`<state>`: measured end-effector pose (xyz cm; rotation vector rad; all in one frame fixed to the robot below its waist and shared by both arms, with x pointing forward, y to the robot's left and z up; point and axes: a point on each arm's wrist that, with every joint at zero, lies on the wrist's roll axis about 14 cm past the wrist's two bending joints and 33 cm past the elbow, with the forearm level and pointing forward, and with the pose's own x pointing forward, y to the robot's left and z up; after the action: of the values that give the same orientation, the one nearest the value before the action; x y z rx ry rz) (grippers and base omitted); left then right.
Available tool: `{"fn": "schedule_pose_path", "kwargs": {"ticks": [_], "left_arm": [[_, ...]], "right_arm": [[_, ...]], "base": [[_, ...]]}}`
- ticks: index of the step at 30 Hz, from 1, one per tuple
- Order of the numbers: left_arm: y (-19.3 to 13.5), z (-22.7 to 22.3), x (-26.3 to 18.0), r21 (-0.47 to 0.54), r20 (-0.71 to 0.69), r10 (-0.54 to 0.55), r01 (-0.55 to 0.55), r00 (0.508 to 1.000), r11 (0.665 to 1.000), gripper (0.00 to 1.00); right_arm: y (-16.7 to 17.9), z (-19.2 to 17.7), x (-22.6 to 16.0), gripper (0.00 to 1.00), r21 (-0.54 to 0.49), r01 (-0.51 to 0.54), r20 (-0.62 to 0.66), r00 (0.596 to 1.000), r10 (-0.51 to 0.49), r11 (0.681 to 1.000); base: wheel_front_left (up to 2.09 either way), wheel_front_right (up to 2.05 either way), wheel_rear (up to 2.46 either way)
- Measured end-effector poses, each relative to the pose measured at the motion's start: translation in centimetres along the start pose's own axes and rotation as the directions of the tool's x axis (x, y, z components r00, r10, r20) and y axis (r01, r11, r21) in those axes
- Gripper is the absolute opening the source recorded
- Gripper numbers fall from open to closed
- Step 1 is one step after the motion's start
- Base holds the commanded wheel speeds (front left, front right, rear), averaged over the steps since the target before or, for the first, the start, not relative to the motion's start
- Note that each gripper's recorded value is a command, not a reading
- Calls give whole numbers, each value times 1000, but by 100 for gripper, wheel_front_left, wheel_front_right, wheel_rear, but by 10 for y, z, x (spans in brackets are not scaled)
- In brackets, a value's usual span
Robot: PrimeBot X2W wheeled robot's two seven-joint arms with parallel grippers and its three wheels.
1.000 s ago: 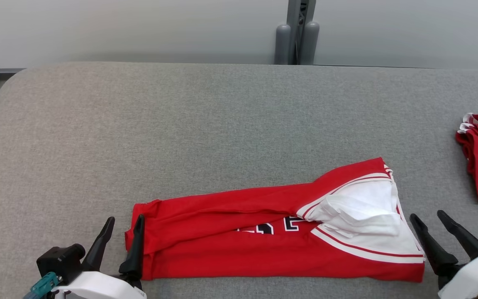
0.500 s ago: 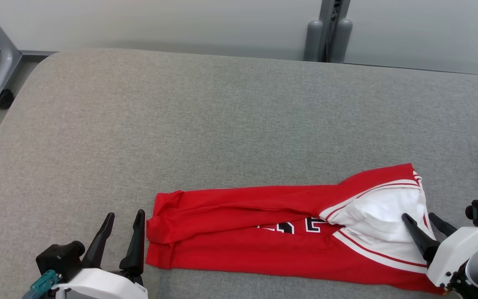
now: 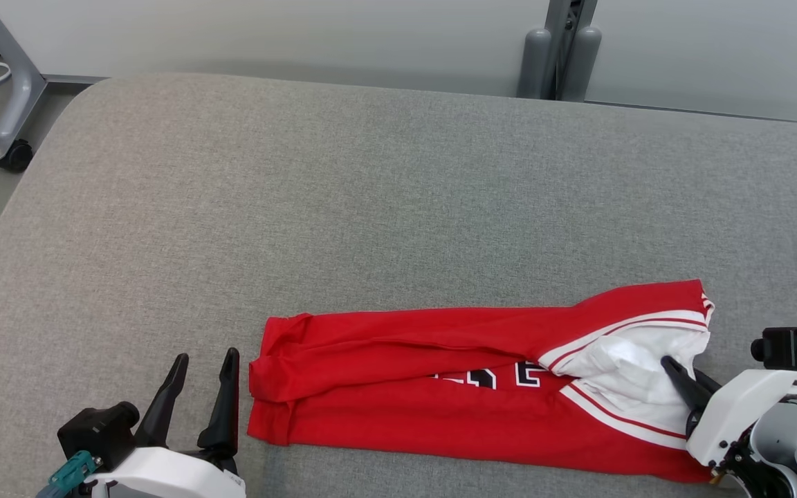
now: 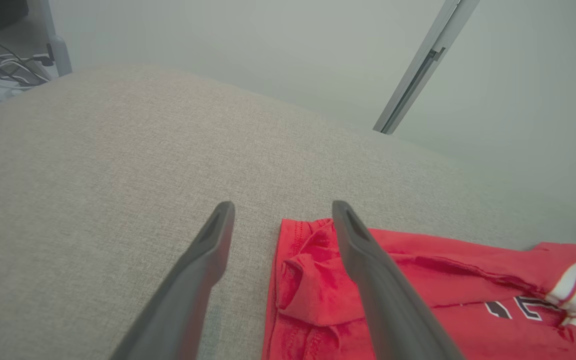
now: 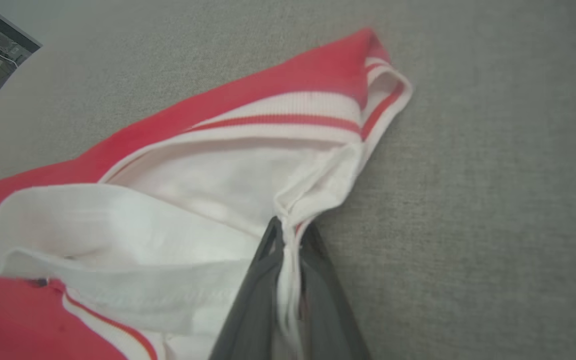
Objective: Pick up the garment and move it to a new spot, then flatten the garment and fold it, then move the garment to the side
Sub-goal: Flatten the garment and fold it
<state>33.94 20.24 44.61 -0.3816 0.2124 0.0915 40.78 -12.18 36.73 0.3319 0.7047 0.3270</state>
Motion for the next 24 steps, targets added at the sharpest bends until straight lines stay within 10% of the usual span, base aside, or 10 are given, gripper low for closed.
{"fn": "schedule_pose_path", "kwargs": {"ticks": [17, 24], "left_arm": [[-18, 1, 5, -3, 6, -57, 57, 998, 998, 100], [-23, 1, 2, -5, 7, -72, 72, 997, 997, 100]], "right_arm": [[-65, 91, -68, 0, 23, 110, 309, 944, -112, 994], [-16, 98, -73, 0, -17, -19, 319, 947, 23, 1000]], "base": [[0, 0, 0], [0, 0, 0]]}}
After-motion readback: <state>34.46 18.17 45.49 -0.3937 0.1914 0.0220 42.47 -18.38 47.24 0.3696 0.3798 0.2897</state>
